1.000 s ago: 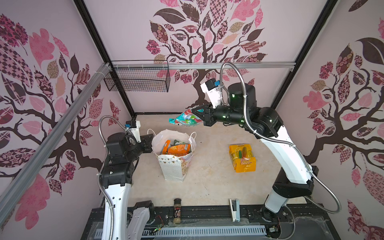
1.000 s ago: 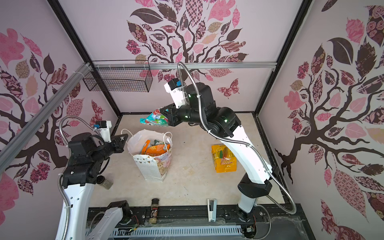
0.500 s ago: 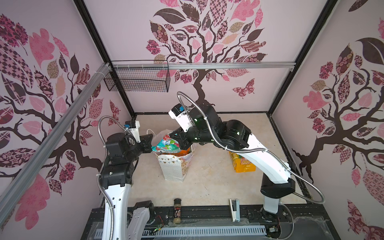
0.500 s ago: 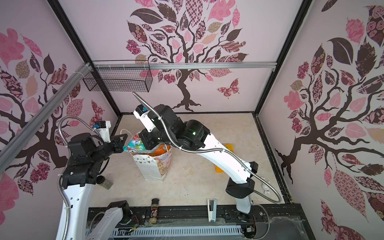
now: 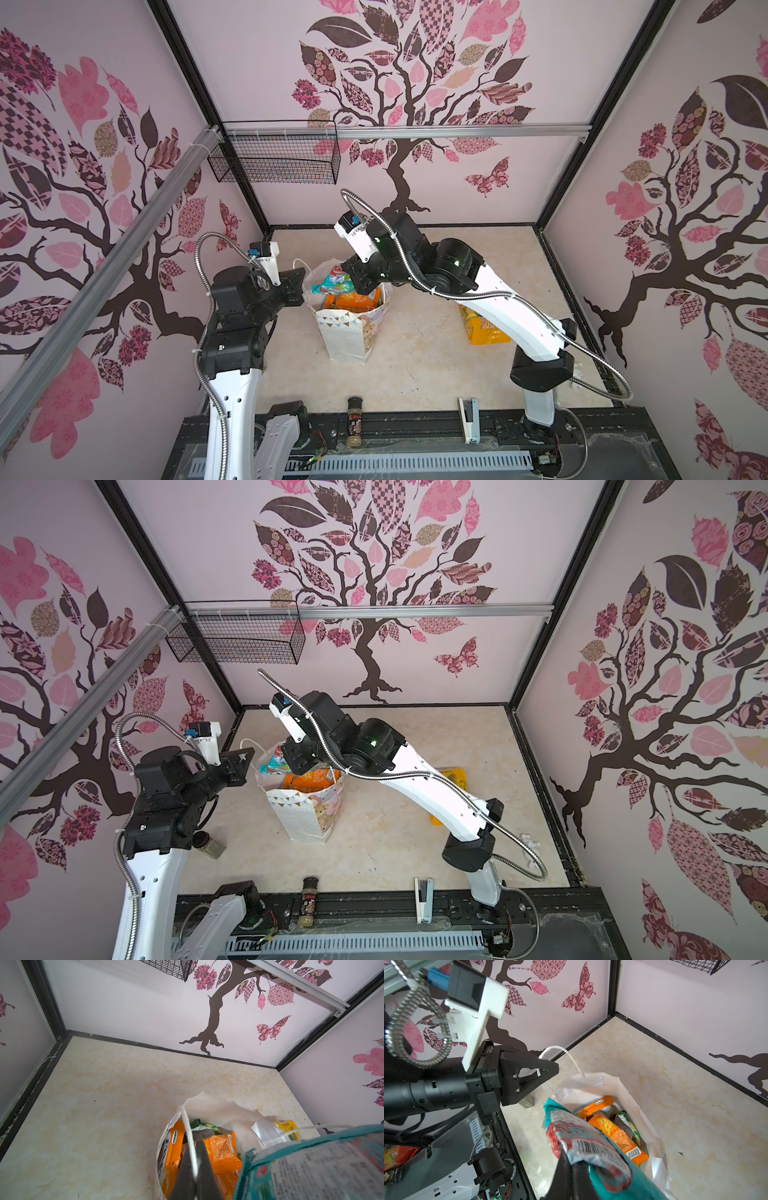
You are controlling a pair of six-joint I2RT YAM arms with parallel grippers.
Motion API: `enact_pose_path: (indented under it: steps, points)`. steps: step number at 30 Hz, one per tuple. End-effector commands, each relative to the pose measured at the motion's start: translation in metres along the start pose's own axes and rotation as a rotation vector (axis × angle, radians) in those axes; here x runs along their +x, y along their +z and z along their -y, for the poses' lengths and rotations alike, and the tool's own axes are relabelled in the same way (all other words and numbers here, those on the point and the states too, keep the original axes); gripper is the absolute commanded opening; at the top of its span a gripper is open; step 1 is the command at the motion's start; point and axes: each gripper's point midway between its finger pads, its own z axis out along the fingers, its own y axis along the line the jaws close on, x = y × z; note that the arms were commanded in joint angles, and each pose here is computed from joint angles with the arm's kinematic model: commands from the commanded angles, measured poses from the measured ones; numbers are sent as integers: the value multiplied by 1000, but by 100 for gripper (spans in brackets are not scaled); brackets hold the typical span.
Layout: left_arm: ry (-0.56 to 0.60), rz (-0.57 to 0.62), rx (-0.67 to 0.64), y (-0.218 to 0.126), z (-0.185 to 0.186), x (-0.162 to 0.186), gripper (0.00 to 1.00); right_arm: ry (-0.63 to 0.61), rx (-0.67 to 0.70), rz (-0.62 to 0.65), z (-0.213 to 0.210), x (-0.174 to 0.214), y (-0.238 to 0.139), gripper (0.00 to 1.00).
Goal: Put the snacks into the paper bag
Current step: 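Lower the teal packet into the bag held by the left gripper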
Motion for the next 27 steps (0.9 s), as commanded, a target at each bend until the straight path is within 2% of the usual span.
enact_pose_path:
  steps: [1, 12, 27]
  points:
    - [2, 8, -5, 0, -2, 2, 0, -49, 20, 41, 9, -11, 12, 0]
    - [0, 9, -1, 0, -2, 2, 0, -157, 37, 34, 28, -9, 42, 0]
    - [-4, 2, -8, 2, -4, 3, 0, -250, -22, -44, 22, 20, 76, 0]
